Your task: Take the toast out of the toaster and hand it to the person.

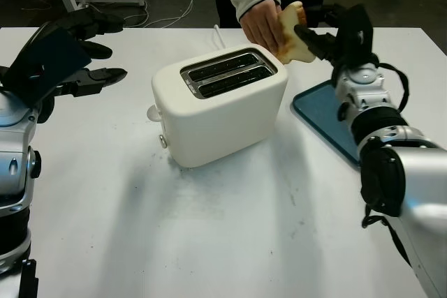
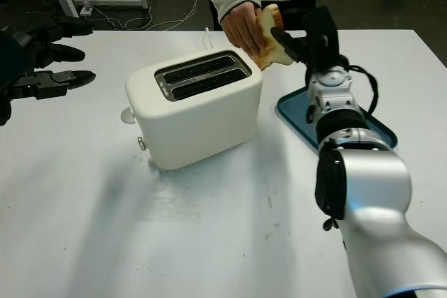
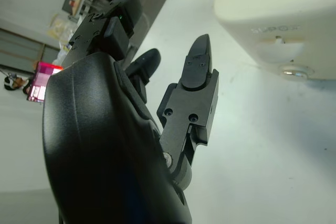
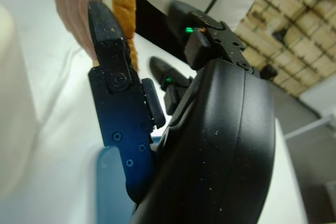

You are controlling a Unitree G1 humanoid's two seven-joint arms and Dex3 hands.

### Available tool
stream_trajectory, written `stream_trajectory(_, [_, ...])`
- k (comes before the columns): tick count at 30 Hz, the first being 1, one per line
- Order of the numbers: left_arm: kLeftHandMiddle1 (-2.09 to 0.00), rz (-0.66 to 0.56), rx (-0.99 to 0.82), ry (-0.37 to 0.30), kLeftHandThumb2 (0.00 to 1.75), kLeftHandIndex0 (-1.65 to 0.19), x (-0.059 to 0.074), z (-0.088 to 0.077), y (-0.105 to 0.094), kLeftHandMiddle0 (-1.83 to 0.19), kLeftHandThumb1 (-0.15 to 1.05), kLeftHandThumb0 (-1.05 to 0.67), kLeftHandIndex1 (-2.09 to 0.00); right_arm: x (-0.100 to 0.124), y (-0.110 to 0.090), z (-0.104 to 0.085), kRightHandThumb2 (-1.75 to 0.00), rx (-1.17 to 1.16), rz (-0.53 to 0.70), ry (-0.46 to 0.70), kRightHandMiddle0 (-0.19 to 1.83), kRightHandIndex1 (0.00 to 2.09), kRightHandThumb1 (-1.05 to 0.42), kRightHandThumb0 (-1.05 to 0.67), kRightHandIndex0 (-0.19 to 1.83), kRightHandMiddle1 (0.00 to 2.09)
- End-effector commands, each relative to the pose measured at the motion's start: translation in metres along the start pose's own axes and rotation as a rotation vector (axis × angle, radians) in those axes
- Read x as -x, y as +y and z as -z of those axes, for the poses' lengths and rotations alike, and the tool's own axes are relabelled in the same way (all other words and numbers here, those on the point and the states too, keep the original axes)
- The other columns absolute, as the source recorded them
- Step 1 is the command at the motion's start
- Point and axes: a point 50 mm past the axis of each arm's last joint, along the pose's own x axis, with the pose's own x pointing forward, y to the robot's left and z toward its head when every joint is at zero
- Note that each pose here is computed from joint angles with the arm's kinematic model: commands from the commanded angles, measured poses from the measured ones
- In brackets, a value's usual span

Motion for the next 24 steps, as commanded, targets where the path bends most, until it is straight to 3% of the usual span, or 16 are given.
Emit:
stream_trajectory(1, [-0.92, -0.014, 0.025, -0.009, 0.16, -0.25, 0.003, 0.003, 0.000, -0.08, 0.90, -0.12, -0.46, 0.002, -0.010, -0.004, -0.42, 0.055, -0.002, -0.068, 0.07, 0.43, -0.92, -0.85, 0.14, 0.04])
stream_trajectory(3, [-0.92, -0.023, 0.047, -0.009, 0.17, -0.23, 0.006, 0.006, -0.001, -0.07, 0.89, -0.17, -0.45, 0.006, -0.015, -0.003, -0.55, 0.074, -0.015, -0.106, 0.10, 0.22, -0.92, -0.78, 0.06, 0.03])
stream_trajectory(5, [-0.93, -0.036, 0.092, -0.023, 0.17, -0.22, 0.010, 0.010, -0.002, -0.06, 0.89, -0.19, -0.45, 0.012, -0.018, 0.001, -0.63, 0.053, -0.045, -0.162, 0.17, 0.15, -0.92, -0.74, 0.12, 0.04])
stream_trajectory(8, [-0.99, -0.073, 0.127, -0.042, 0.24, -0.18, 0.020, 0.012, -0.007, -0.01, 0.89, -0.20, -0.47, 0.025, -0.018, 0.009, -0.64, -0.020, -0.098, -0.251, 0.15, 0.08, -0.92, -0.76, 0.07, 0.01])
stream_trajectory(12, [-1.02, -0.144, 0.175, -0.075, 0.30, -0.16, 0.038, 0.014, -0.020, 0.00, 0.92, -0.23, -0.48, 0.061, -0.015, 0.025, -0.61, -0.004, -0.162, -0.355, 0.14, 0.07, -0.92, -0.88, 0.09, 0.02])
stream_trajectory(16, [-0.93, -0.191, 0.213, -0.089, 0.39, -0.11, 0.051, 0.017, -0.037, 0.00, 0.92, -0.29, -0.47, 0.098, -0.003, 0.045, -0.72, -0.017, -0.198, -0.345, 0.13, 0.06, -0.92, -0.78, 0.09, 0.01])
stream_trajectory(24, [-0.76, -0.236, 0.299, -0.095, 0.53, -0.04, 0.068, 0.020, -0.061, 0.00, 0.92, -0.26, -0.47, 0.160, 0.029, 0.063, -0.73, -0.088, -0.215, -0.244, 0.15, 0.06, -0.92, -0.80, 0.10, 0.01])
